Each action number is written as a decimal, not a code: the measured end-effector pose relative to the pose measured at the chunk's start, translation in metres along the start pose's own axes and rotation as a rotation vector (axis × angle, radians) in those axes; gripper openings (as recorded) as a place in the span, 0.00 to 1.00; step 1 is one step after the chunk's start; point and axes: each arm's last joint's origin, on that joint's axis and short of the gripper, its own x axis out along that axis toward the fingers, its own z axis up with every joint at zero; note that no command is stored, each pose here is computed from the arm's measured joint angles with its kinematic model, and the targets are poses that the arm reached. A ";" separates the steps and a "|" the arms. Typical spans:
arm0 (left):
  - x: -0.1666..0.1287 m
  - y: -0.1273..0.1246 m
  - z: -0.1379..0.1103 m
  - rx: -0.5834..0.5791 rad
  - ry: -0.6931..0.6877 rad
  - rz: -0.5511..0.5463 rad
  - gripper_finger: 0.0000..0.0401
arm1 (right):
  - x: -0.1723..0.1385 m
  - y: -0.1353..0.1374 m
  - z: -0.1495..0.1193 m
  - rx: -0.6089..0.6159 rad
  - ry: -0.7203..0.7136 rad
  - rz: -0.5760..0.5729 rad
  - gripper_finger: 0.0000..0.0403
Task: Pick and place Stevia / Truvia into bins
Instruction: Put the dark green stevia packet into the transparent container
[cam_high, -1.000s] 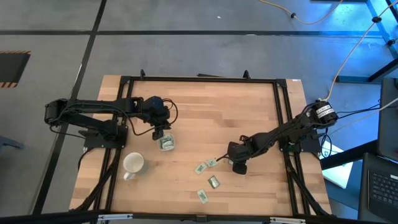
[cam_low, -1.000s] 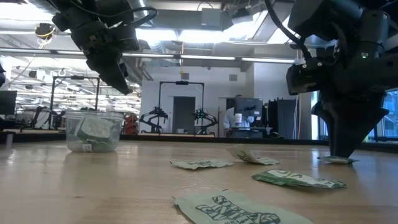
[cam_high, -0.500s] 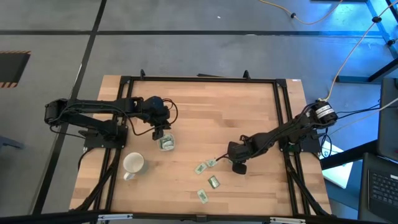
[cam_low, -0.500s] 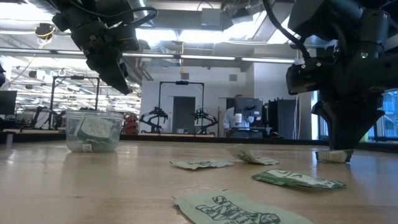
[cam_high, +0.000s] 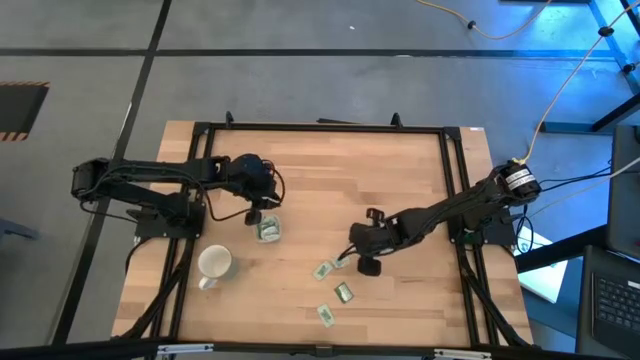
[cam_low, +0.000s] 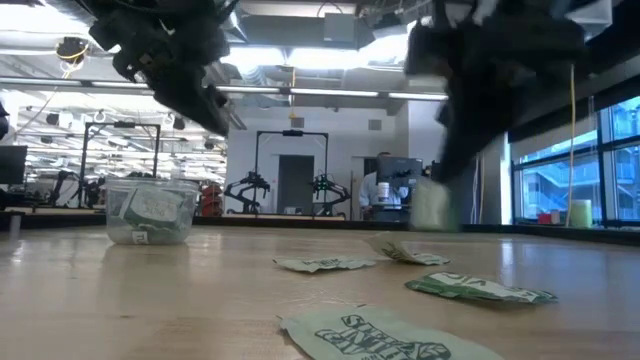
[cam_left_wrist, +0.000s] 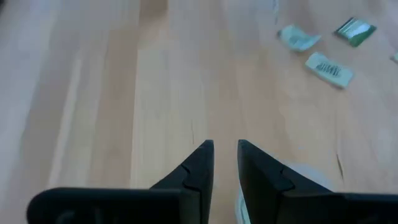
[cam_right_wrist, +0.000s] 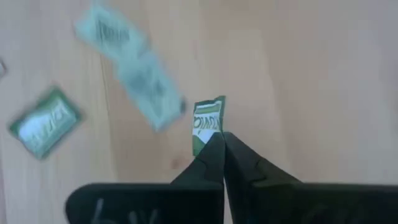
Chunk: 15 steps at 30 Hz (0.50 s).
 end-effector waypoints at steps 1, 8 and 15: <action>0.000 -0.002 0.003 0.027 -0.023 -0.003 0.17 | -0.003 0.001 0.005 -0.011 -0.024 -0.007 0.00; 0.001 -0.013 0.020 0.050 -0.179 -0.038 0.21 | -0.034 0.009 0.049 -0.126 -0.236 -0.119 0.00; 0.004 -0.026 0.031 0.057 -0.271 -0.083 0.30 | -0.056 0.013 0.088 -0.189 -0.524 -0.114 0.00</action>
